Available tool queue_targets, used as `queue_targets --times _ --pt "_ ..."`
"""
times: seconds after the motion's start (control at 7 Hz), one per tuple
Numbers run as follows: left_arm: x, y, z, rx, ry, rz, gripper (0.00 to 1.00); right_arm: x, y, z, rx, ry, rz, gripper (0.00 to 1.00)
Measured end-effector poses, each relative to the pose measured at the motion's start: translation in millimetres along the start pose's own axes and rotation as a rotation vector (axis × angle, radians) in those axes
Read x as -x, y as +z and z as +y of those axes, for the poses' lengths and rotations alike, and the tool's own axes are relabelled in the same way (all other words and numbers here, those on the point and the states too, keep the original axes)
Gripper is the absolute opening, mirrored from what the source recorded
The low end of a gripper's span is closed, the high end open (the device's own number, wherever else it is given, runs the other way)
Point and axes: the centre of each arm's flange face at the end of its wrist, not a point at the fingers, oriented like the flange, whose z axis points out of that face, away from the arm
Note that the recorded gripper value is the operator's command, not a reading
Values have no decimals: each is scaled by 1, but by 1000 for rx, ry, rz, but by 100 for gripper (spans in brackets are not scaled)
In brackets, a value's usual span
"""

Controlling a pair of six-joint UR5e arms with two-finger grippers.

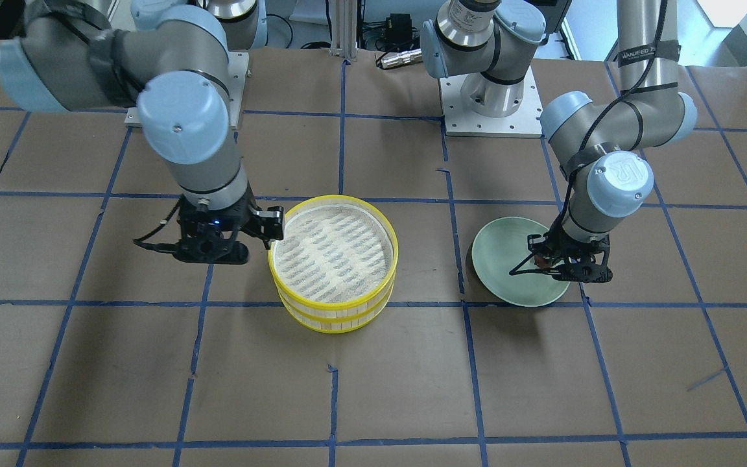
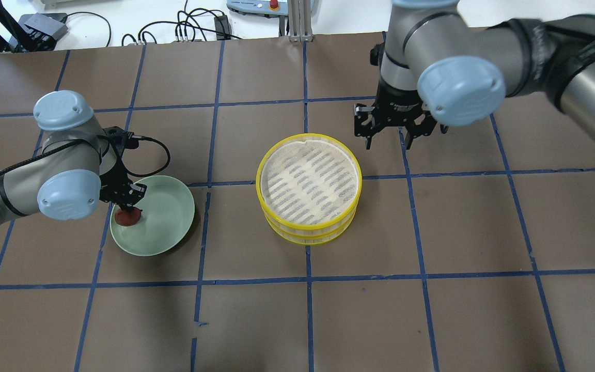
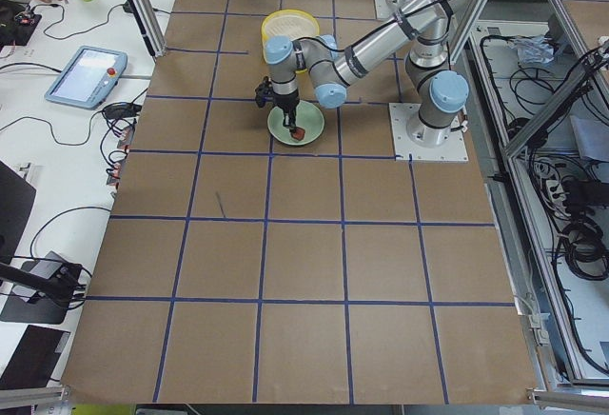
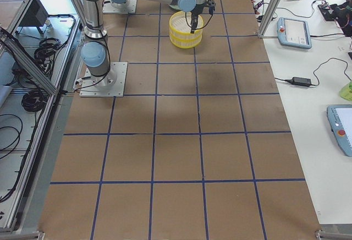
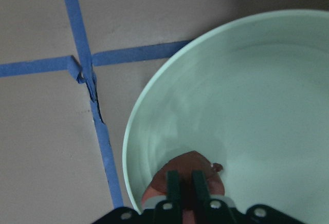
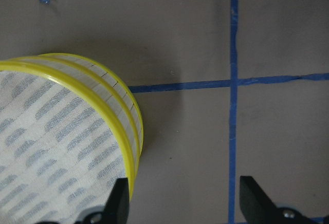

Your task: Stack buns with steamer

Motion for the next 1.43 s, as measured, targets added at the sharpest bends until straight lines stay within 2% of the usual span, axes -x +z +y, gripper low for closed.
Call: queue_targets --times 0.29,0.43,0.71,0.86,1.0,1.14,1.29,1.43 --pt "-14 -42 -3 -64 -14 6 1 -25 -70 28 -30 37 -12 100" --pt "-31 -77 -4 -100 -32 39 1 -27 -82 39 -45 37 -9 100" --pt "-99 -152 -11 -151 -105 164 1 -29 -85 50 -53 34 -8 100" --pt "-147 -177 -9 -164 -140 230 2 -29 -85 51 -53 35 -7 100" --pt "-193 -189 -3 -173 -166 271 3 -30 -85 52 -54 35 -6 100" --pt "-234 -191 3 -188 -176 299 8 -30 -86 53 -57 35 -7 100" --pt "-272 -181 4 -200 -189 317 90 -30 -87 54 -58 35 -6 100" --pt "-299 -165 1 -207 -197 326 100 -30 -87 54 -57 35 -4 100"
